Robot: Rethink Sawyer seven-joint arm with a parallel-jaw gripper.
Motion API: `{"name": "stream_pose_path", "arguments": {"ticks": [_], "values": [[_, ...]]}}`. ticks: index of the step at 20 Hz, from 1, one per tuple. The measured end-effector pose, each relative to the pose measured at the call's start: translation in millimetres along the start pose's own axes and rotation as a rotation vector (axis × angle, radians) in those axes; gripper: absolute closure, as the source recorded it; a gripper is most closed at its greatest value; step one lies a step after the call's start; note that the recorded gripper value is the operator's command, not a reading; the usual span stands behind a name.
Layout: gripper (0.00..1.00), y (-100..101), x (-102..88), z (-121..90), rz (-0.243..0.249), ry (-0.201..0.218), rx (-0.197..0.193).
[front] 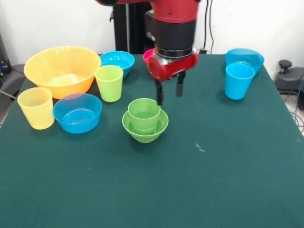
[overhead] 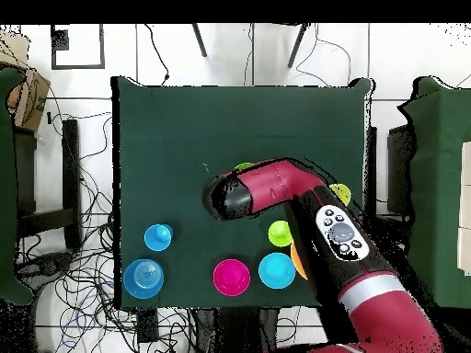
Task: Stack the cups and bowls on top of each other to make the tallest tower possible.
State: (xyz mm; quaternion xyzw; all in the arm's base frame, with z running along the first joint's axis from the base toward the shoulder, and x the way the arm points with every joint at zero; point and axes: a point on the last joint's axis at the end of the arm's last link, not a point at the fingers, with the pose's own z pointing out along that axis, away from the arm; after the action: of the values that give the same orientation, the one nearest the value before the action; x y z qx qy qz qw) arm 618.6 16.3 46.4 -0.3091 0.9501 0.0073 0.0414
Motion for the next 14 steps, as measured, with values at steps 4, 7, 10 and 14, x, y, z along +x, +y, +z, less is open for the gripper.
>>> {"name": "stream_pose_path", "arguments": {"ticks": [4, 7, 10, 14], "values": [[0.0, -14, 8.8, -2, 0.026, -0.005, 0.001], [0.0, -24, 14.7, -7, 0.044, -0.014, 0.001], [0.0, -30, 19.7, -9, 0.057, -0.02, -0.004], [0.0, -35, 29.2, -9, 0.074, -0.023, -0.018]]}}
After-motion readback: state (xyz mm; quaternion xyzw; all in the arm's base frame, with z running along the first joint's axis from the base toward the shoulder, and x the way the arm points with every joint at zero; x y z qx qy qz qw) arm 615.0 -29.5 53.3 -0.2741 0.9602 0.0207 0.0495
